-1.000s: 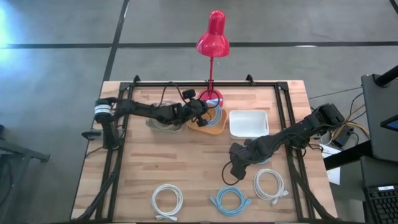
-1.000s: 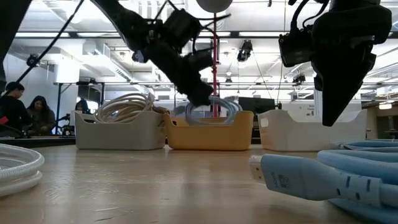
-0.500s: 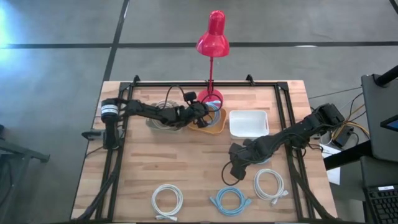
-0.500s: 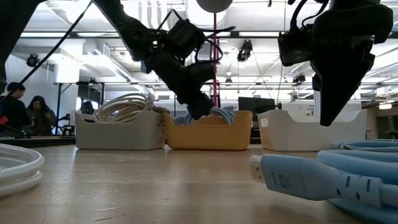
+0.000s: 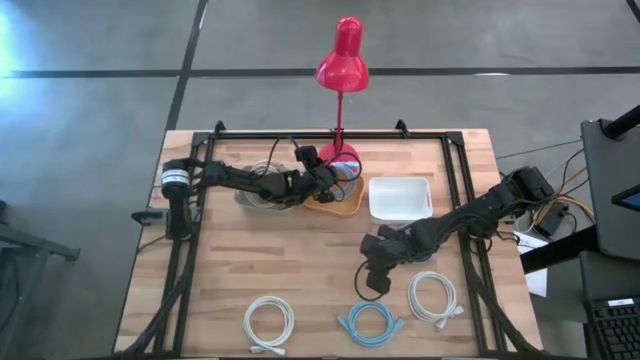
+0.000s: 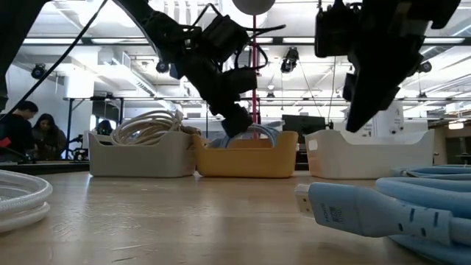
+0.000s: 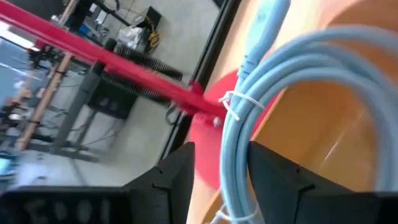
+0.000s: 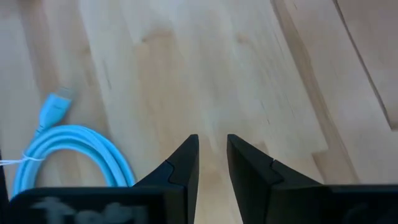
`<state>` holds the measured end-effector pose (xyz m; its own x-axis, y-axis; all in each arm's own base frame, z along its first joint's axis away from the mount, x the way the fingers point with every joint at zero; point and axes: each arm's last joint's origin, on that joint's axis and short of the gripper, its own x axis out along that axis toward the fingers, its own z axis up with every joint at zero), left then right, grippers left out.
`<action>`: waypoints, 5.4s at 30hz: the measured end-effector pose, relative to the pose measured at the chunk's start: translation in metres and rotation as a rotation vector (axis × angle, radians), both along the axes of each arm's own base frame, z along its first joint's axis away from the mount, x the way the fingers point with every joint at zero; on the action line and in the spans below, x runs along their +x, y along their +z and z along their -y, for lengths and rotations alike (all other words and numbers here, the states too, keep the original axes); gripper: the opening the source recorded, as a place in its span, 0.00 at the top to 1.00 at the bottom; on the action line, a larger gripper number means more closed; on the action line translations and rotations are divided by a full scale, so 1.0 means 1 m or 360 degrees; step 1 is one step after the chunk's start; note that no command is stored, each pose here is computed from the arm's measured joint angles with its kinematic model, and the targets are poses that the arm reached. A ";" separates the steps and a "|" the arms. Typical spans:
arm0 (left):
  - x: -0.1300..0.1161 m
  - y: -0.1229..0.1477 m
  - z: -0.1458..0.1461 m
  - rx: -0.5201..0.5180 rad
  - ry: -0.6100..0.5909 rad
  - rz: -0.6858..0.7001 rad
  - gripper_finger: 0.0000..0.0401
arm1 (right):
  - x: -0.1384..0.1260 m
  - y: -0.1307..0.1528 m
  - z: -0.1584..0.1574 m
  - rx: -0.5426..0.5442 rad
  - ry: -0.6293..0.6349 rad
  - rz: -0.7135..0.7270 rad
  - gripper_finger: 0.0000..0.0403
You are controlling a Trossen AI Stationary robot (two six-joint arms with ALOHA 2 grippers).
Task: Sort HDMI cables
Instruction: Put the middle left blue hdmi cable into the orange bin, then put the bottom blue hdmi cable into the orange bin, then put the blue hdmi cable into the orange bin
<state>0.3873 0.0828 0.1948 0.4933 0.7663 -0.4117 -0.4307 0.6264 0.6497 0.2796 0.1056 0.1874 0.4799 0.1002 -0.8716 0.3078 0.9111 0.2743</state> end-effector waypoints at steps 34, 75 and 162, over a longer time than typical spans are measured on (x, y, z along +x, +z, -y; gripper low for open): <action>-0.036 0.087 0.034 -0.0241 -0.0277 0.0404 0.55 | 0.006 0.007 -0.034 0.0058 0.0404 0.0296 0.62; -0.096 0.128 0.070 -0.0452 -0.0319 0.0341 0.57 | 0.041 -0.020 -0.097 -0.0300 0.0474 -0.0349 0.93; -0.149 0.125 0.077 -0.0396 -0.0025 0.0326 0.57 | 0.087 0.066 0.099 -0.1153 -0.0168 -0.0109 0.58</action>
<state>0.2383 0.0063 0.3197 0.5963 0.6462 -0.4763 -0.5255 0.7628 0.3769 0.3666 0.0066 0.2536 0.3969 -0.5563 -0.7301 0.3990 0.8209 -0.4086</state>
